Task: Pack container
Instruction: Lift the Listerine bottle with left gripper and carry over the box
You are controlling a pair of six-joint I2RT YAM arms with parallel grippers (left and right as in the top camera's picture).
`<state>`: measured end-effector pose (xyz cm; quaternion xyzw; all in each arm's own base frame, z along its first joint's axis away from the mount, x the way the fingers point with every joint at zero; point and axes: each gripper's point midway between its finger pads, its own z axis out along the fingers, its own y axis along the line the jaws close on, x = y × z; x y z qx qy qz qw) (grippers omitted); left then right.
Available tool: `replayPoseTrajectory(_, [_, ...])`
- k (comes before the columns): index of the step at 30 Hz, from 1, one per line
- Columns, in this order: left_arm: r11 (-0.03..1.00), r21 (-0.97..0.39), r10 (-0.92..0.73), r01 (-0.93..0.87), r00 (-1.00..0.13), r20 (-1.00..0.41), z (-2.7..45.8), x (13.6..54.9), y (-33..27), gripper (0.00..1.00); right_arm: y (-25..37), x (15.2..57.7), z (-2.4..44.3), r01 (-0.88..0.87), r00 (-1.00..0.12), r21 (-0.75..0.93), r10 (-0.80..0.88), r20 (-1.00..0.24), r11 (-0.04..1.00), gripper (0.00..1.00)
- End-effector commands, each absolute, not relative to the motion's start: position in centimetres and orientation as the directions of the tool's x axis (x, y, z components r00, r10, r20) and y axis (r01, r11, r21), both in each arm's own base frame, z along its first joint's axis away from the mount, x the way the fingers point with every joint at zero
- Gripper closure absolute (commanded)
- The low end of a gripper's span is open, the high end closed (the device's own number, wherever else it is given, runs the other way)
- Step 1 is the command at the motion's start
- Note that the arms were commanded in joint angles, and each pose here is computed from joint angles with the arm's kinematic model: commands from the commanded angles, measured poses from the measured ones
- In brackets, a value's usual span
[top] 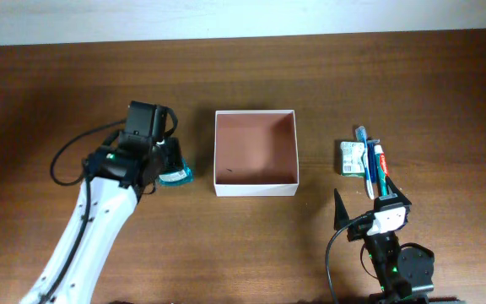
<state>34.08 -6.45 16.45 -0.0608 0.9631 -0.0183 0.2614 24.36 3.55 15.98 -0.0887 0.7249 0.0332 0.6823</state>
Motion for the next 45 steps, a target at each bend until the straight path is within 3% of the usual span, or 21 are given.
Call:
replayPoseTrajectory(1, [0.989, -0.110, -0.145, -0.098, -0.779, -0.609, 21.3, 35.0, -6.7, 0.77, 3.4, 24.4, 15.8, -0.167, -0.057, -0.068, -0.078, -0.995, 0.984, 0.02])
replayPoseTrajectory(16, [0.984, -0.180, -0.138, 0.011, -0.600, -0.788, 32.8, 37.6, -8.3, 0.76, 3.4, 24.4, 15.8, -0.167, -0.057, -0.068, -0.078, -0.995, 0.984, 0.02])
replayPoseTrajectory(22, [0.971, -0.204, -0.111, 0.121, -0.527, -0.843, 35.9, 38.1, -12.2, 0.77, 3.4, 24.4, 15.8, -0.167, -0.057, -0.068, -0.078, -0.995, 0.984, 0.02])
replayPoseTrajectory(34, [0.952, -0.180, 0.009, 0.248, -0.610, -0.792, 33.6, 42.2, -21.3, 0.78, 3.4, 24.4, 15.8, -0.167, -0.057, -0.068, -0.078, -0.995, 0.984, 0.02])
replayPoseTrajectory(43, [0.978, -0.107, 0.038, 0.179, -0.656, -0.754, 29.2, 45.2, -21.4, 0.78, 3.4, 24.4, 15.8, -0.167, -0.058, -0.068, -0.079, -0.995, 0.984, 0.02])
replayPoseTrajectory(45, [0.984, -0.087, 0.039, 0.159, -0.653, -0.756, 28.8, 45.6, -21.1, 0.73, 3.4, 24.4, 15.8, -0.167, -0.057, -0.068, -0.078, -0.995, 0.984, 0.01])
